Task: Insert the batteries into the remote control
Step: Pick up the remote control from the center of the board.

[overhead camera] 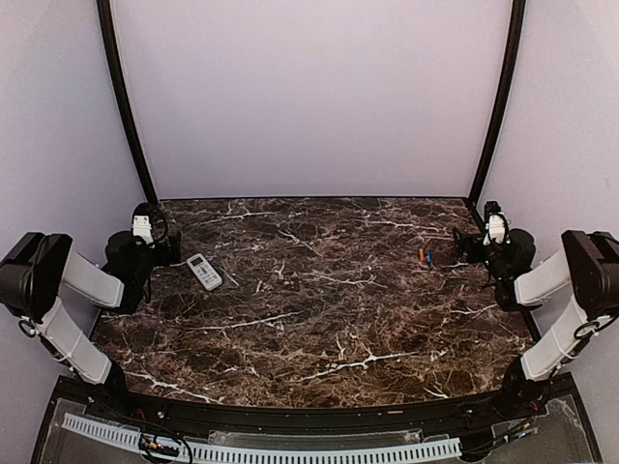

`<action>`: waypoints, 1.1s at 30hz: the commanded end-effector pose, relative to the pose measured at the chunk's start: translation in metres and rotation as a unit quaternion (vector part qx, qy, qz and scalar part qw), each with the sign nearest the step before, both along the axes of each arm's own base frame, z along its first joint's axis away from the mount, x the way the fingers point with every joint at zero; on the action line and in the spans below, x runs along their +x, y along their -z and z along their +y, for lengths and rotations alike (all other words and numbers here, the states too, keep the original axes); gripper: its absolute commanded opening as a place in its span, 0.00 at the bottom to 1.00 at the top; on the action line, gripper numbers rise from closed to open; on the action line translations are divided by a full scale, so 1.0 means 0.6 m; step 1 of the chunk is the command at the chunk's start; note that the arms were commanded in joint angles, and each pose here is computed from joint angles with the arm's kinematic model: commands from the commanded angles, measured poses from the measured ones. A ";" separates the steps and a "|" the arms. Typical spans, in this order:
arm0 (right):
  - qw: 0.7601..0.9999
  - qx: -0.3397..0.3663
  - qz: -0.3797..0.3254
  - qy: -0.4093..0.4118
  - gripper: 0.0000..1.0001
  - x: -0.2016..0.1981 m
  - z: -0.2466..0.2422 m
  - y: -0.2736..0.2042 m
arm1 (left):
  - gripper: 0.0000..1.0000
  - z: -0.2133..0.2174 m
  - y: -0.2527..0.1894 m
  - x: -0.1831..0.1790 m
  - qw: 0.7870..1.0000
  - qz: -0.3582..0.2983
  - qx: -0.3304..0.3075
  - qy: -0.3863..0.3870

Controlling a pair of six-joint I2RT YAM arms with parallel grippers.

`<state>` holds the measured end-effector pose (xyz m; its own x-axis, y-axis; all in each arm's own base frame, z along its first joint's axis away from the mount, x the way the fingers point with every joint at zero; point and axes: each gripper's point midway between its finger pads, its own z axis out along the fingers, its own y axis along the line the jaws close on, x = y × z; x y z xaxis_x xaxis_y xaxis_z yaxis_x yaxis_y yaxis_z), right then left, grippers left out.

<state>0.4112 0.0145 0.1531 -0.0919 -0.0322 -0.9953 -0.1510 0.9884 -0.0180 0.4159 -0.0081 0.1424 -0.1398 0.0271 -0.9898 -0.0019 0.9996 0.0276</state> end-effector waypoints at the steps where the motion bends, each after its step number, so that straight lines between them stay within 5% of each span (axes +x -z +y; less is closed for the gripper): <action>1: 1.000 -0.004 -0.012 0.003 0.99 0.005 0.000 -0.014 | 0.99 0.002 0.003 -0.005 1.000 -0.001 -0.001 0.002; 10: 0.998 0.015 0.008 0.062 0.99 0.013 -0.034 -0.065 | 0.99 0.011 0.000 0.001 1.000 0.003 -0.009 -0.002; 13: 0.997 0.042 0.025 0.062 0.99 0.001 -0.033 -0.087 | 0.99 0.087 -0.032 -0.004 0.989 0.019 -0.044 -0.142; 19: 0.994 0.107 0.015 0.022 0.99 -0.020 -0.007 -0.155 | 0.96 0.121 -0.107 -0.015 0.971 0.012 -0.100 -0.215; 24: 0.984 0.153 0.081 0.037 0.99 -0.010 0.007 -0.171 | 0.97 0.054 -0.113 -0.013 0.951 0.109 -0.186 -0.223; 33: 0.970 0.085 0.205 0.100 0.99 0.000 0.071 -0.130 | 0.99 -0.037 0.013 0.004 0.893 0.316 -0.166 -0.274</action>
